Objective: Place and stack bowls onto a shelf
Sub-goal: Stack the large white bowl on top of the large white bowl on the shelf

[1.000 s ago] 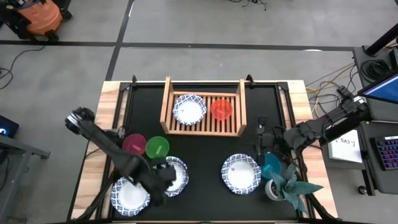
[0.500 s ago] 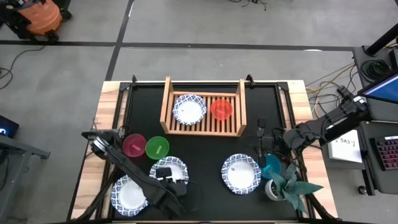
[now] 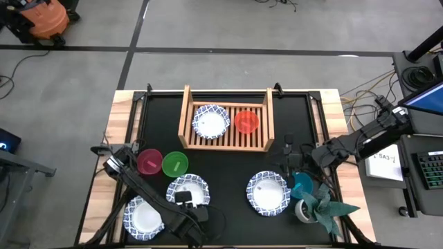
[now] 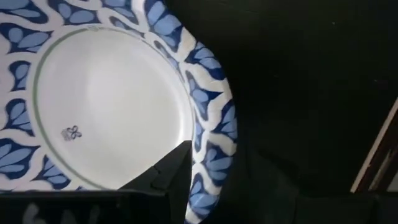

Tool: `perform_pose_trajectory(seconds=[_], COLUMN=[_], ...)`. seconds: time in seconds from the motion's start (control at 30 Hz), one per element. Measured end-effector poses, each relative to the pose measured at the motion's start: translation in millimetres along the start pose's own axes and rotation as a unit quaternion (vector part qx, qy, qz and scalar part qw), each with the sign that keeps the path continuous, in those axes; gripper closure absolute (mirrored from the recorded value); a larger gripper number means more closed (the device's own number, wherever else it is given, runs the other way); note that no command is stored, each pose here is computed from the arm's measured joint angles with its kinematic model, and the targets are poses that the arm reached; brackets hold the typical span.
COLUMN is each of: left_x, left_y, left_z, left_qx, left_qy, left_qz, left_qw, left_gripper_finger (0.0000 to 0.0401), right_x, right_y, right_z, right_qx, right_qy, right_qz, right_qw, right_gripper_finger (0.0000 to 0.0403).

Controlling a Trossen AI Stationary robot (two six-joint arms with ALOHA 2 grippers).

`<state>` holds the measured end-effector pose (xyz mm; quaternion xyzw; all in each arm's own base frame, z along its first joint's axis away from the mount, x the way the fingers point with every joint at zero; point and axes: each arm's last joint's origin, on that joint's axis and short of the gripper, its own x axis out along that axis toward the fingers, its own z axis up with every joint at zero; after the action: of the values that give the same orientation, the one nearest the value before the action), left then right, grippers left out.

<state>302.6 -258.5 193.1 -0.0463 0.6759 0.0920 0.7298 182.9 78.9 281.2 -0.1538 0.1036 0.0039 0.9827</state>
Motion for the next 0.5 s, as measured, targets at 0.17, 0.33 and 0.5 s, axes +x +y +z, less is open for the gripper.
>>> perform_pose_trajectory(seconds=[0.17, 0.33, 0.5], left_x=[7, 16, 19], left_y=[0, 2, 2], left_z=[-1, -2, -3], left_qx=[0.000, 0.000, 0.007], left_qy=[-0.009, -0.013, -0.013], left_qz=[0.011, 0.015, 0.011], left_qw=[1.000, 1.000, 1.000], left_gripper_finger=[0.0269, 0.0270, 0.0302], right_x=[0, 0, 0], right_y=[0, 0, 0], right_z=[0, 0, 0], right_qx=[0.002, 0.004, 0.008], right_qy=[0.001, 0.001, 0.001], right_qz=[0.000, 0.000, 0.000], right_qw=[1.000, 1.000, 1.000], right_gripper_finger=[0.0329, 0.0330, 0.0328])
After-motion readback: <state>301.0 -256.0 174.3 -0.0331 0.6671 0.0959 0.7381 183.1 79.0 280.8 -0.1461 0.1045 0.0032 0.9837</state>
